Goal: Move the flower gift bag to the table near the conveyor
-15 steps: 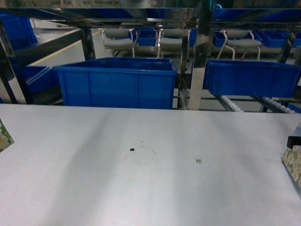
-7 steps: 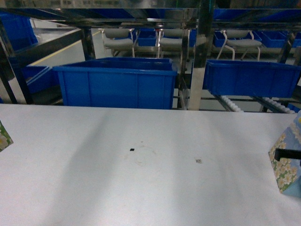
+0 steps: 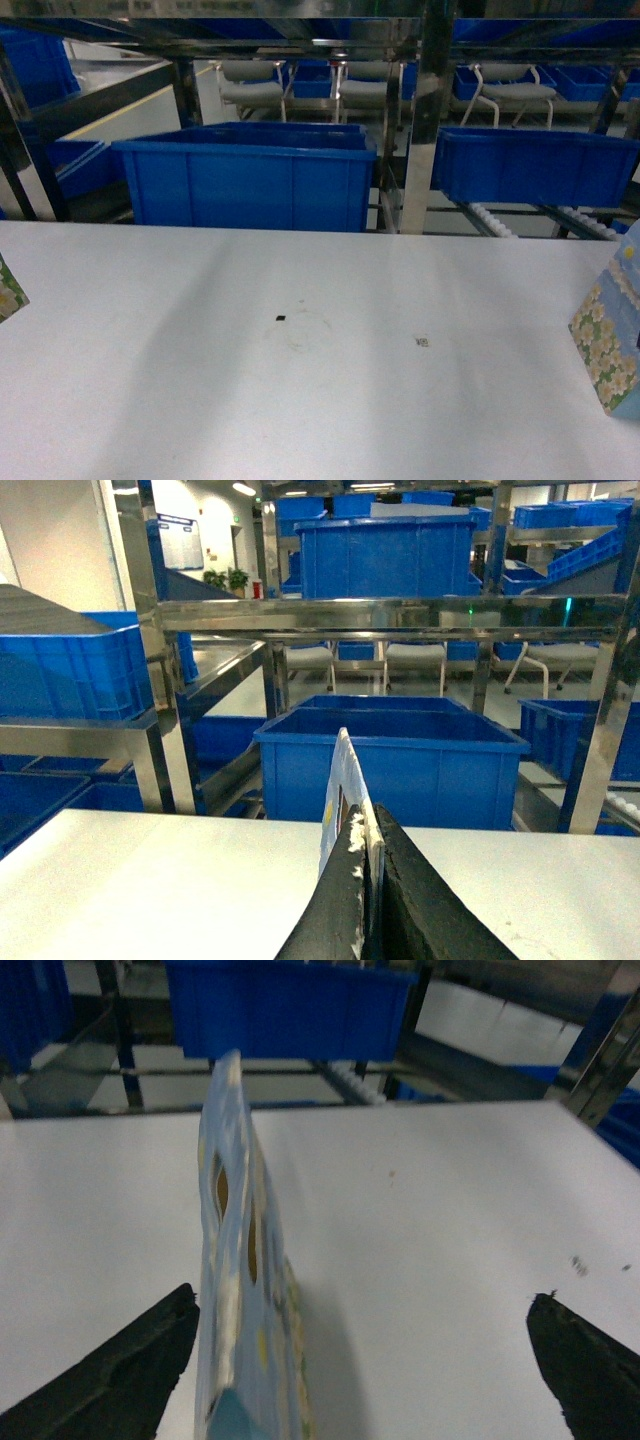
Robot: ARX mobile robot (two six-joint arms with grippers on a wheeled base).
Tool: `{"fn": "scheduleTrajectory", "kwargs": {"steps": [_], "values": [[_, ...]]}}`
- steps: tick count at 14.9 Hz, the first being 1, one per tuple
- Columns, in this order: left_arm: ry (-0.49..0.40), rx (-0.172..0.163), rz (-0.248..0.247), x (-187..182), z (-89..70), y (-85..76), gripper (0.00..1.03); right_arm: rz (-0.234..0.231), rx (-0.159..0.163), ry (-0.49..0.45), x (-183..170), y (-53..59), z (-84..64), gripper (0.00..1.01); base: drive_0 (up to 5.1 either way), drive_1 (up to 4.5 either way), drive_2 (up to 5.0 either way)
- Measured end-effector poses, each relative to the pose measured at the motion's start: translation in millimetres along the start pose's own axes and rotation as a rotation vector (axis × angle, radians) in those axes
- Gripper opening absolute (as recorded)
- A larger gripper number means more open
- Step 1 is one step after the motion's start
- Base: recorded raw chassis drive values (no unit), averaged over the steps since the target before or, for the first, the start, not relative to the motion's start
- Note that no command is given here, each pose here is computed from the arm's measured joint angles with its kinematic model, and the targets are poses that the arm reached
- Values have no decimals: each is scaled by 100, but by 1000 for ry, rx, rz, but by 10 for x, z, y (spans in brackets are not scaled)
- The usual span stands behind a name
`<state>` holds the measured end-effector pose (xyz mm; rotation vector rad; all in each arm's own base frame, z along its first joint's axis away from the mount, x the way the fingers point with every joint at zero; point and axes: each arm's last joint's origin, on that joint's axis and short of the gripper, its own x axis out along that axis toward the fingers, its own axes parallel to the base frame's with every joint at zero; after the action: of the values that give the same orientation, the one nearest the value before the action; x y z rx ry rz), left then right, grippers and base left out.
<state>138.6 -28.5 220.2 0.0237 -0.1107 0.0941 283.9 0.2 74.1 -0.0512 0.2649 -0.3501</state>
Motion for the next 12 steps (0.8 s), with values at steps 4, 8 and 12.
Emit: {"fn": "scheduleTrajectory", "kwargs": {"steps": [4, 8, 12], "values": [[0, 0, 0, 0, 0, 0, 2, -82, -84, -138, -591, -82, 352, 98, 0, 0, 0], [0, 0, 0, 0, 0, 0, 2, -28, -35, -320, -1351, -152, 485, 98, 0, 0, 0], [0, 0, 0, 0, 0, 0, 2, -36, 71, -369, -1949, -200, 595, 98, 0, 0, 0]]}}
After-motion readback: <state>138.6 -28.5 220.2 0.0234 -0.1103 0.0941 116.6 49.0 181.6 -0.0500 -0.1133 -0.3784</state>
